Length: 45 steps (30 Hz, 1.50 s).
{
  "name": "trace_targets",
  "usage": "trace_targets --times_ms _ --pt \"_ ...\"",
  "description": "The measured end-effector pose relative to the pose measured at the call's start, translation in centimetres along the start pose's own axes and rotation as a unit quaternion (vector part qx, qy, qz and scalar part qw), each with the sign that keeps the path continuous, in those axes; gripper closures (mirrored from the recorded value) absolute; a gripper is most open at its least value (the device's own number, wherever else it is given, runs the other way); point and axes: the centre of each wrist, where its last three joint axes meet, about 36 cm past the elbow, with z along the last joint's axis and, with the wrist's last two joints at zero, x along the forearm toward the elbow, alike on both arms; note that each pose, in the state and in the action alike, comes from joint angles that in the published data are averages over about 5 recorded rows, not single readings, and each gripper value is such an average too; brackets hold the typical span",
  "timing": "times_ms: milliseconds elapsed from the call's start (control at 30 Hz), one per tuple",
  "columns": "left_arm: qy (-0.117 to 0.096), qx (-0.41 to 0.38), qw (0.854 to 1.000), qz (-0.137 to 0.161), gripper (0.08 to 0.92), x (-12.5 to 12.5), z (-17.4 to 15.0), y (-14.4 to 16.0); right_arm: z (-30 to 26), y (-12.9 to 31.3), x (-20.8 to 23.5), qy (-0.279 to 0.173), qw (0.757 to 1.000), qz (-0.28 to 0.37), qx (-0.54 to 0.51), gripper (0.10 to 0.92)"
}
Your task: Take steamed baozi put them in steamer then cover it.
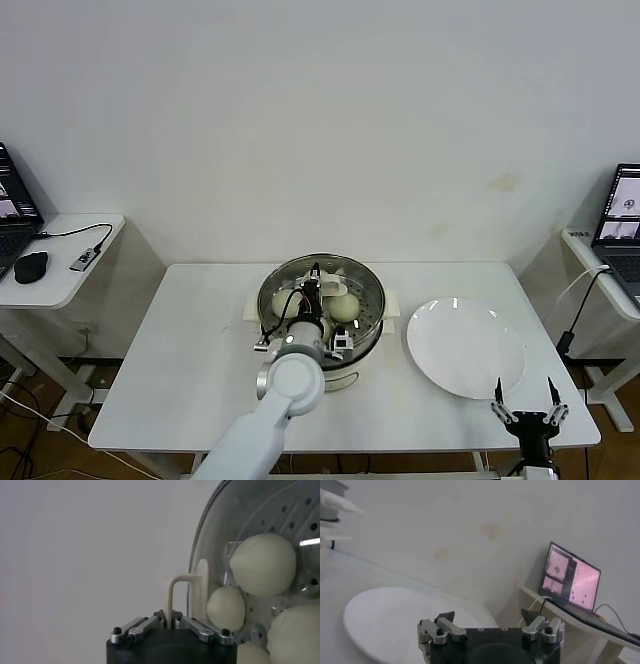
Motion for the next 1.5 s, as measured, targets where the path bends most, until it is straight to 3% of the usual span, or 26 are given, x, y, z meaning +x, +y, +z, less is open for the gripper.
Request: trace_targets --times_ms 200,633,933,1100,1300,1500 --pt "-0.001 0.004 1.000 0.000 0.815 0.2 -0.1 -0.1 0.0 0.0 0.0 0.000 1.000 -0.001 0.000 0.200" --pt "-0.009 0.020 1.000 -0.009 0.450 2.5 0.5 0.4 -0.1 0.0 0.1 0.000 1.000 -0.003 0.001 0.200" --pt "-0.033 0.065 0.997 -0.021 0.212 8.4 3.5 1.0 -0.1 -0.1 0.2 -0.005 1.000 -0.010 0.001 0.200" --pt "-0.051 0.135 0.989 -0.021 0.178 12.7 6.4 0.8 -0.5 0.2 0.1 -0.014 1.000 -0.020 -0.006 0.200" --pt "-0.076 0.281 0.957 -0.007 0.177 15.6 10.5 -1.1 -0.8 0.6 0.4 -0.025 0.999 -0.037 -0.019 0.200" --pt "-0.079 0.449 0.890 0.005 0.177 18.2 13.7 -4.5 -1.1 0.0 1.2 -0.029 0.998 -0.058 -0.027 0.200"
